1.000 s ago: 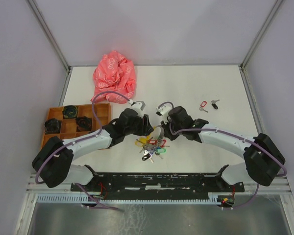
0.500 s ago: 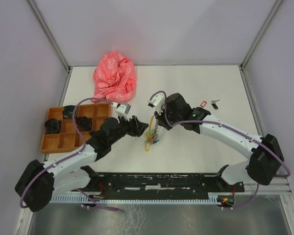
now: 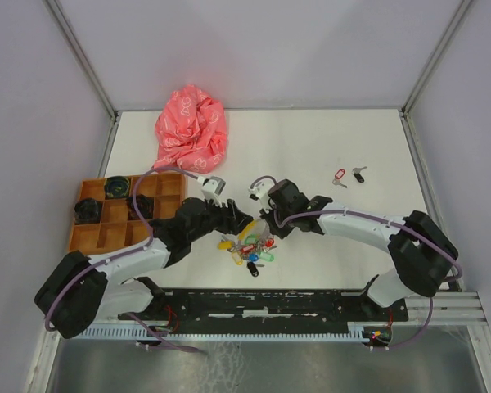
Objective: Put the keys on the keyring
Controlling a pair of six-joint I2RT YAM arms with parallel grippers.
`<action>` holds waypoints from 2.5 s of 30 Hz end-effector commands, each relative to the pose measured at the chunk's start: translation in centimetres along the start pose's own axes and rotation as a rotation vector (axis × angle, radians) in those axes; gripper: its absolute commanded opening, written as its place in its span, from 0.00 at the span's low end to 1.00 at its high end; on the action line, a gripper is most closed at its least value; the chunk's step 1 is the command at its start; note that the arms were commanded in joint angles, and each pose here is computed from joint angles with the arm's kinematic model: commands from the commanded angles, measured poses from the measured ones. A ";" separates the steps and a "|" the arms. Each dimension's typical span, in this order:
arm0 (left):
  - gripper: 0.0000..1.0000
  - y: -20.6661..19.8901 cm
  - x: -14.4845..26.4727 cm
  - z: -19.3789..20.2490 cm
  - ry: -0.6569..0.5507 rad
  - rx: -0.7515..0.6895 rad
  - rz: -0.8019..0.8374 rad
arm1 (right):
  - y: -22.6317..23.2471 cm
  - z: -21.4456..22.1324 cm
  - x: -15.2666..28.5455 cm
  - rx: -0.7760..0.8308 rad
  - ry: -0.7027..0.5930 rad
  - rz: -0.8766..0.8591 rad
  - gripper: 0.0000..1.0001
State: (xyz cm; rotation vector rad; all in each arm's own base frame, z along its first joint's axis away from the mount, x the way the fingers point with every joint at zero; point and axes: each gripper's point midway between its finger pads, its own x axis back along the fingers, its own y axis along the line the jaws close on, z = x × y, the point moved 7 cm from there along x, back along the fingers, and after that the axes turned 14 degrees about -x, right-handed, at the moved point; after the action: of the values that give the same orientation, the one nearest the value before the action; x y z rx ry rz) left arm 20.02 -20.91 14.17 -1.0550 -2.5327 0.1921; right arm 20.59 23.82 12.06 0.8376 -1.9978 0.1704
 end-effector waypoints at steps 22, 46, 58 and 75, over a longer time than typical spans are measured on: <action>0.59 -1.8 -3.5 1.9 0.272 -0.045 0.108 | -1.5 2.4 1.1 -0.196 -0.024 0.052 0.30; 0.51 -2.9 -8.7 1.7 0.365 0.044 0.035 | -3.7 3.1 2.6 -0.358 -0.209 0.004 0.43; 0.45 -2.4 -10.5 1.6 0.414 0.015 -0.004 | -2.7 3.2 1.6 -0.354 -0.190 -0.106 0.44; 0.40 -1.6 -10.8 3.3 0.468 0.008 -0.027 | -2.3 3.8 -1.7 -0.338 -0.113 -0.121 0.32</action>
State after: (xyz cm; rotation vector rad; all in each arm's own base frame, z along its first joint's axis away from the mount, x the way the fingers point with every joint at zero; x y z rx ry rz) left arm 23.77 -29.35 7.90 -0.9241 -2.0781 -0.0269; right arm 18.65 20.46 7.64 0.7362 -1.9406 -0.2790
